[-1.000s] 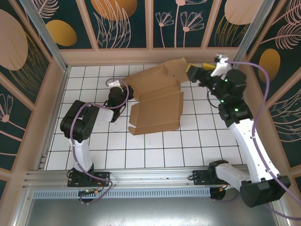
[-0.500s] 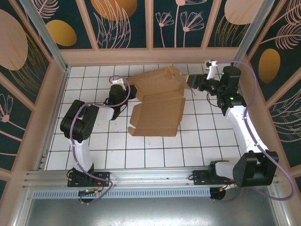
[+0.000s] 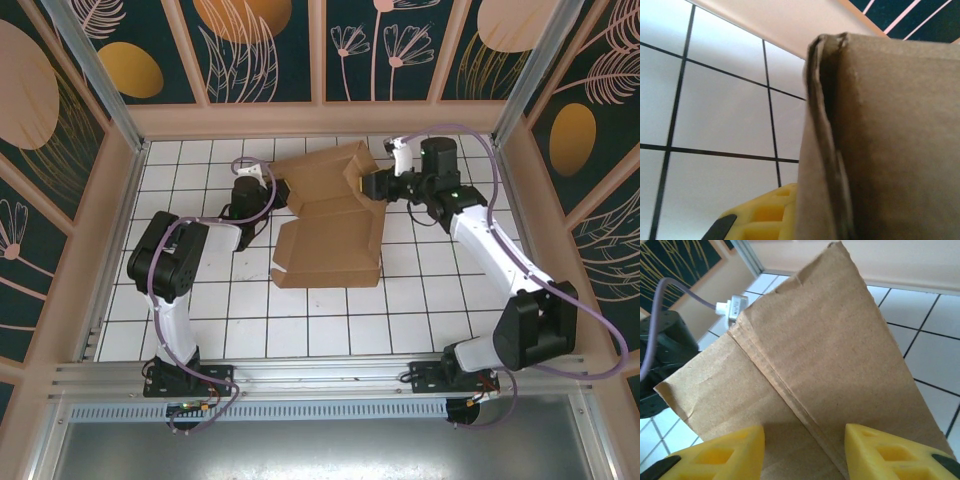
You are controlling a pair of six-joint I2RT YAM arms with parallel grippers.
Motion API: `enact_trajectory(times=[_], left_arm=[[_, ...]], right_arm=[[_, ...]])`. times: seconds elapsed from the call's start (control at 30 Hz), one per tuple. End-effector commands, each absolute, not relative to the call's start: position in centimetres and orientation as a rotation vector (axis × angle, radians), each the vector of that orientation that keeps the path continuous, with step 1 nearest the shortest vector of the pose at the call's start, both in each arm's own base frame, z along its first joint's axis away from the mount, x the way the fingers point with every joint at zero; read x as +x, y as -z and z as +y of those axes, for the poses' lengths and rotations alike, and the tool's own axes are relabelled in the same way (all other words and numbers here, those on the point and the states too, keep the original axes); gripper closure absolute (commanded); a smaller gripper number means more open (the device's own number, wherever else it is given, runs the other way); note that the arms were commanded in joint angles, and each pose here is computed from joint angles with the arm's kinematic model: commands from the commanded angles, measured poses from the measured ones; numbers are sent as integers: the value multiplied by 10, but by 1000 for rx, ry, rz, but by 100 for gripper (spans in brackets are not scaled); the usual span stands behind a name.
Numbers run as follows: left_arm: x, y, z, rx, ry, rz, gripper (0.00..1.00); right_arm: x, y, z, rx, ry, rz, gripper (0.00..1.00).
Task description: Fold the paper box
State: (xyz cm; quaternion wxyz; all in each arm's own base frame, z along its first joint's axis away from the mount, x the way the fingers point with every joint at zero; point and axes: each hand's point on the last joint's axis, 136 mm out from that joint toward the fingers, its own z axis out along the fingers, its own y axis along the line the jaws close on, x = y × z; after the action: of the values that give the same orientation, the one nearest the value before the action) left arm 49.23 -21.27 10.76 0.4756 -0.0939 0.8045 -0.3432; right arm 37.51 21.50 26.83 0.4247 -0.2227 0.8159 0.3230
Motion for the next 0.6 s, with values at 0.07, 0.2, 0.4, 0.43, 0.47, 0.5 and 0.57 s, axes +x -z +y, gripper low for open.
enact_trajectory(times=[0.07,0.2,0.4,0.43,0.47,0.5,0.57], left_arm=[[491,-145,-230,-143,925,1872,100],[487,-138,-226,-164,910,1888,100],[492,-136,-214,-316,929,1885,100],[493,-135,-214,-335,937,1883,100],[494,-137,-214,-351,948,1878,100],[495,-137,-214,-363,953,1875,100],[497,-137,-213,-397,965,1874,100]], right_arm=[[393,-252,221,-576,-629,2122,55],[395,-280,218,-521,-650,2052,40],[379,-300,177,-358,-558,1936,12],[372,-299,174,-350,-561,1920,10],[363,-296,175,-350,-578,1906,9],[356,-293,177,-351,-594,1894,8],[340,-282,185,-369,-623,1889,6]])
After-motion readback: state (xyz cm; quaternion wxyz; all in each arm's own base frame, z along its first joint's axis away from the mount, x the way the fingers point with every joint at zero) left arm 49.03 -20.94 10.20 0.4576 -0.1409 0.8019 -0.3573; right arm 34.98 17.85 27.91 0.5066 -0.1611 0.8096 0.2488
